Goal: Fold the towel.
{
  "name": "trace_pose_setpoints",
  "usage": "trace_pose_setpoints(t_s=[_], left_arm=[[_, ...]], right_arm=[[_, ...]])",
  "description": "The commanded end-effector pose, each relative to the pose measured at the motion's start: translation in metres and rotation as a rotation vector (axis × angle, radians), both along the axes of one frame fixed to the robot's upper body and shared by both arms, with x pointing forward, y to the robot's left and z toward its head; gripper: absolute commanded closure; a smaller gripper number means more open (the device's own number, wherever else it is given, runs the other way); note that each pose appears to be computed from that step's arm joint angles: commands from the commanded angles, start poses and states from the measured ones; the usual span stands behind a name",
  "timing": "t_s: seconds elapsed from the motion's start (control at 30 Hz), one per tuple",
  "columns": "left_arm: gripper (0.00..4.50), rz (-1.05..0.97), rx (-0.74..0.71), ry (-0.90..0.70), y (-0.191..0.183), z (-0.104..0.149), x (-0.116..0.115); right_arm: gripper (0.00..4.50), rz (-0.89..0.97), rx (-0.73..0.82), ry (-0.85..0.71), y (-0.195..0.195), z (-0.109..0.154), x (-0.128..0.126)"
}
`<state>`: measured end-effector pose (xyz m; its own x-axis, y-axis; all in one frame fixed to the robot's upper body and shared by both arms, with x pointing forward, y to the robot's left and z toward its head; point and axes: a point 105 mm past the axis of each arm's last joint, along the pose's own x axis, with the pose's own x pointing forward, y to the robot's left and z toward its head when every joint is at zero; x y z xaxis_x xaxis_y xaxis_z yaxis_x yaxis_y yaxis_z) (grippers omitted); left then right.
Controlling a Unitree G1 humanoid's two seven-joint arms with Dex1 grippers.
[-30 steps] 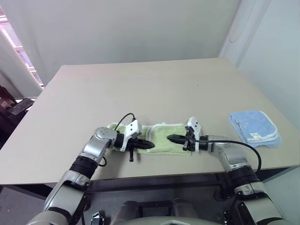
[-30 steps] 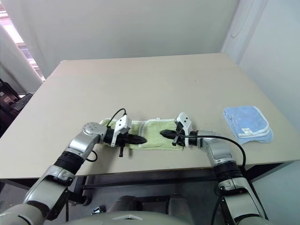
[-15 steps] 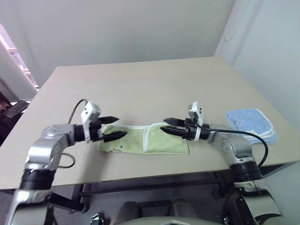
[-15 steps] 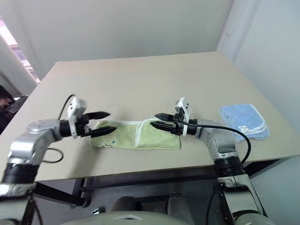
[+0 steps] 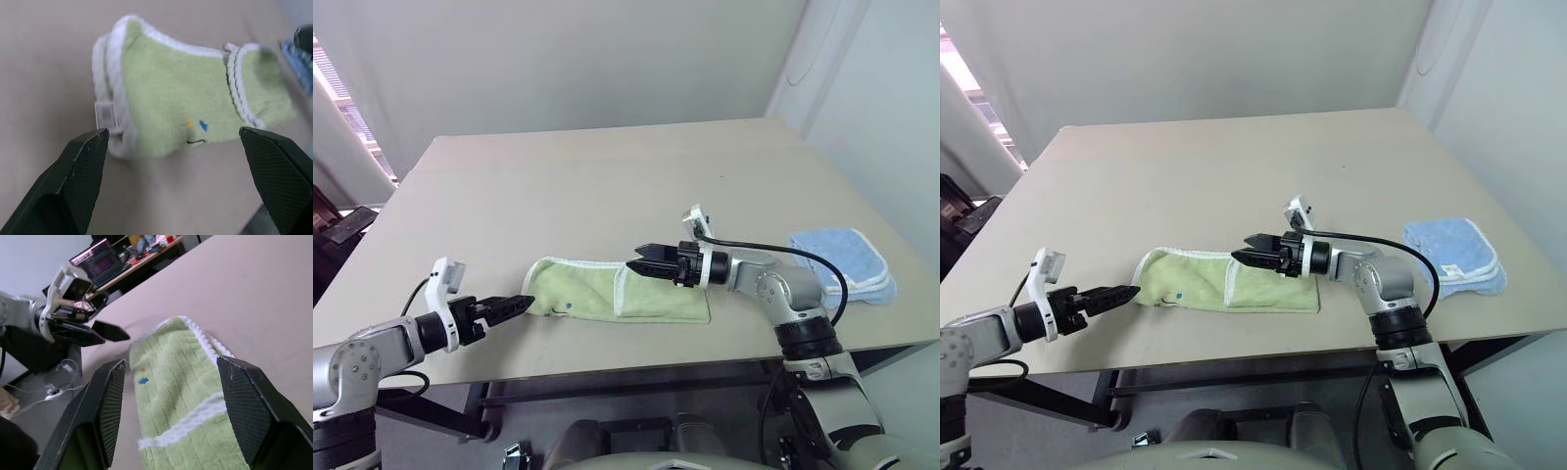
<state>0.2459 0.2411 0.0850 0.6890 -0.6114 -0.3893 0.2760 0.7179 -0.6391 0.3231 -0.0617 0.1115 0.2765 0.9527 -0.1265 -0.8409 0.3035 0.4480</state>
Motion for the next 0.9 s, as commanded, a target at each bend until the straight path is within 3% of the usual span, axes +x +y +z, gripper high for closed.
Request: trace_pose_setpoints(t_s=[0.03,0.27,0.6,0.9], left_arm=[[0.00,0.094,-0.075,0.030,0.014,0.008,-0.007],[0.00,0.211,-0.183,0.157,0.017,-0.013,-0.016],[0.00,0.214,-0.259,0.189,-0.009,-0.021,0.008],[0.00,0.219,-0.324,0.257,-0.025,-0.034,0.020]], right_arm=[[1.40,0.017,0.044,-0.003,0.010,0.013,0.002],[1.40,-0.017,0.027,-0.009,0.010,0.005,0.003],[1.40,0.061,-0.102,-0.229,-0.004,0.010,-0.014],[1.40,0.026,-0.152,-0.235,-0.017,0.005,-0.012]])
